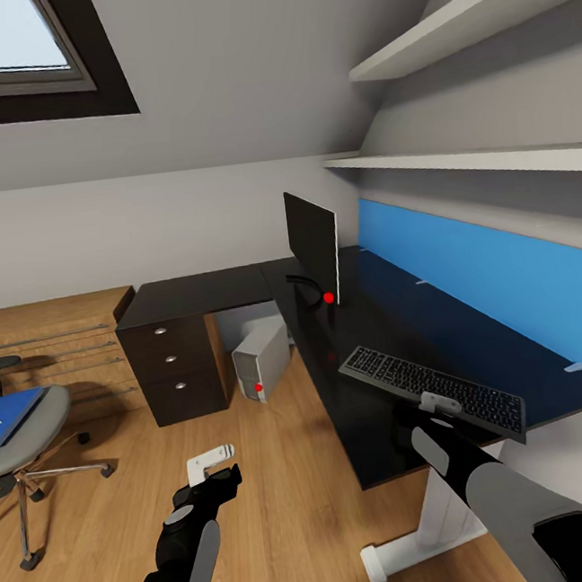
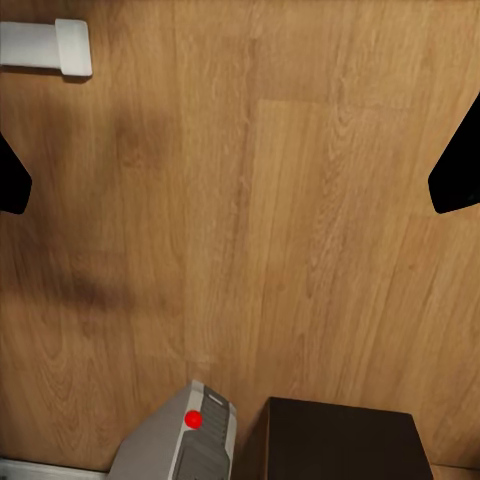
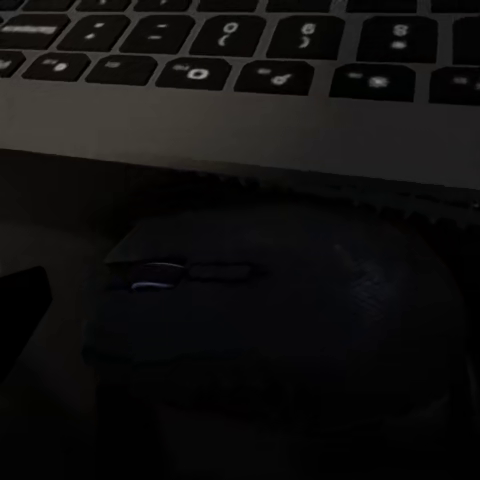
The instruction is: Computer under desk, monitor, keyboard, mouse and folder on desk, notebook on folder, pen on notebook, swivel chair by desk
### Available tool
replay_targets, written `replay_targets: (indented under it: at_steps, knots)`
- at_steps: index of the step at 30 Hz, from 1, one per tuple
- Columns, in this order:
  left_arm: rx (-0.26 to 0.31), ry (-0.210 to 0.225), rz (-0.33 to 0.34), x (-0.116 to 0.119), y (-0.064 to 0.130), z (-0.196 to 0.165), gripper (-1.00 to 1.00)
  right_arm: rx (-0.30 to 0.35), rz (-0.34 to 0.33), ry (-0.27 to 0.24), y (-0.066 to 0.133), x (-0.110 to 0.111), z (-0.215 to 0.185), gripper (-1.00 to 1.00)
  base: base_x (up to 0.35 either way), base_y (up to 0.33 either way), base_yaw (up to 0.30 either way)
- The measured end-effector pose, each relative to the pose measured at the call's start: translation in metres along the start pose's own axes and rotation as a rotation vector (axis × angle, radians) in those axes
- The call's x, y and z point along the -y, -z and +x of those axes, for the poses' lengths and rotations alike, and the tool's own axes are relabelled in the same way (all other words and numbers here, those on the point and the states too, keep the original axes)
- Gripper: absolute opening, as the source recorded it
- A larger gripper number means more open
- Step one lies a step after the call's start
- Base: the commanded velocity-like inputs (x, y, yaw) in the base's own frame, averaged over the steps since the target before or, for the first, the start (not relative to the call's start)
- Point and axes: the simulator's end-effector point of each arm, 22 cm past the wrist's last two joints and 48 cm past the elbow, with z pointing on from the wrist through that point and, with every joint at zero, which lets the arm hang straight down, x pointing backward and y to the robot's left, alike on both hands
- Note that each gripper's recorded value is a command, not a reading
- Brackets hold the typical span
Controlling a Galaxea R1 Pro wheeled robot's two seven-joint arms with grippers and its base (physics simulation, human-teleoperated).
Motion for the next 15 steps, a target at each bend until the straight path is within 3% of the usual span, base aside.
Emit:
replay_targets:
  at_steps: [13,14,15]
  knots:
    - [0.0,0.001,0.0,0.0001,0.0,0.0001,1.0,0.001,-0.001,0.001,0.0001,-0.0007,0.0,1.0,0.001,0.0,0.0]
    - [0.0,0.0,0.0,0.0001,0.0,0.0001,1.0,0.001,-0.001,0.001,0.0001,-0.0007,0.0,-1.0,0.0,0.0,0.0]
    - [0.0,0.0,0.0,0.0001,-0.0001,0.0001,1.0,0.001,-0.001,0.001,0.0,-0.0005,0.0001,-1.0,0.0,0.0,0.0]
